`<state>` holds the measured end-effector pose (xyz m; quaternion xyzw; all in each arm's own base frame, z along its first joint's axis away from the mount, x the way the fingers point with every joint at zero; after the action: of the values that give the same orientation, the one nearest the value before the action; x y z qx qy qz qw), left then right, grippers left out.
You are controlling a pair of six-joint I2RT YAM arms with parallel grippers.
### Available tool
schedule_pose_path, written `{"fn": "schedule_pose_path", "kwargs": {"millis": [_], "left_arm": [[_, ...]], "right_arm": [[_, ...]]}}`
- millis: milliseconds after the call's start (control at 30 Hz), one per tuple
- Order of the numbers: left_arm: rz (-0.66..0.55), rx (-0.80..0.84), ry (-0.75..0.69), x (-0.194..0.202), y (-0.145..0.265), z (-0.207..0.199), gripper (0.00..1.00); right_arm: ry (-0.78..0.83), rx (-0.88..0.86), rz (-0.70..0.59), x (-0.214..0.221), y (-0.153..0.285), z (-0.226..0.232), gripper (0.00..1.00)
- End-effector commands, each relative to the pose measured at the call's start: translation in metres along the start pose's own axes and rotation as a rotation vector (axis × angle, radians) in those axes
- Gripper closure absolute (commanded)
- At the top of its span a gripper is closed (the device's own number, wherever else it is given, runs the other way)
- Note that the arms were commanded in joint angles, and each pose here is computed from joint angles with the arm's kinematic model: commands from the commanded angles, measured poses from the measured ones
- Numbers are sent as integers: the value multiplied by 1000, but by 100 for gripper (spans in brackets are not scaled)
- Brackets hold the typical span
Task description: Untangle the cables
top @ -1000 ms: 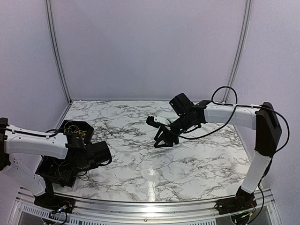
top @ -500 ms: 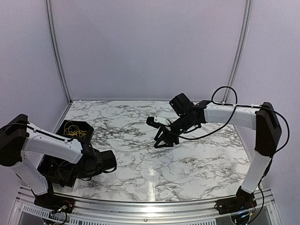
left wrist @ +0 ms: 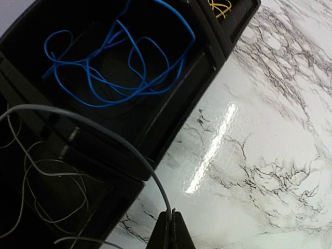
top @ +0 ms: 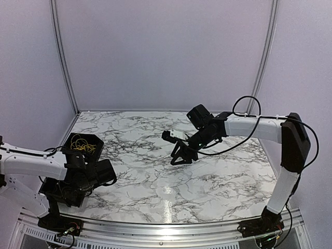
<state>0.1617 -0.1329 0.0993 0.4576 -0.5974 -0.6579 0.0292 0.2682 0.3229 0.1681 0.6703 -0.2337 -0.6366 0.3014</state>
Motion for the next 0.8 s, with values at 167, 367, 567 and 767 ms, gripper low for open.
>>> {"fn": "schedule_pose_path", "kwargs": {"millis": [167,367,567,767], "left_arm": [[-165,-23,188,-41,18,48,100],[-156,37,352,-44,15,71,100],[-166,17,359,-43,9,79,86],[-185,42,386,-49,13,76,66]], "right_arm": [[0,-19,-9,-3,-2,-3,53],[-5,-23,-7,-1,-2,-3,53],[-9,-27,-7,-2,-3,-2,53],[-13,-28,-6,-1,-3,-3,53]]}}
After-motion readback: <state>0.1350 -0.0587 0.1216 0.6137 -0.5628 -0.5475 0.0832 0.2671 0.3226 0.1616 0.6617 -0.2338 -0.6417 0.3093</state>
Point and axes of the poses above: each gripper's point midway between its finger pads, its own y axis back along the fingers, its own z axis along the line the jaws close on, x = y × z, the point moved 5 cm from there along y, back along the fingers, and after that the axes turned 13 degrees about y, right-handed, at the moved point
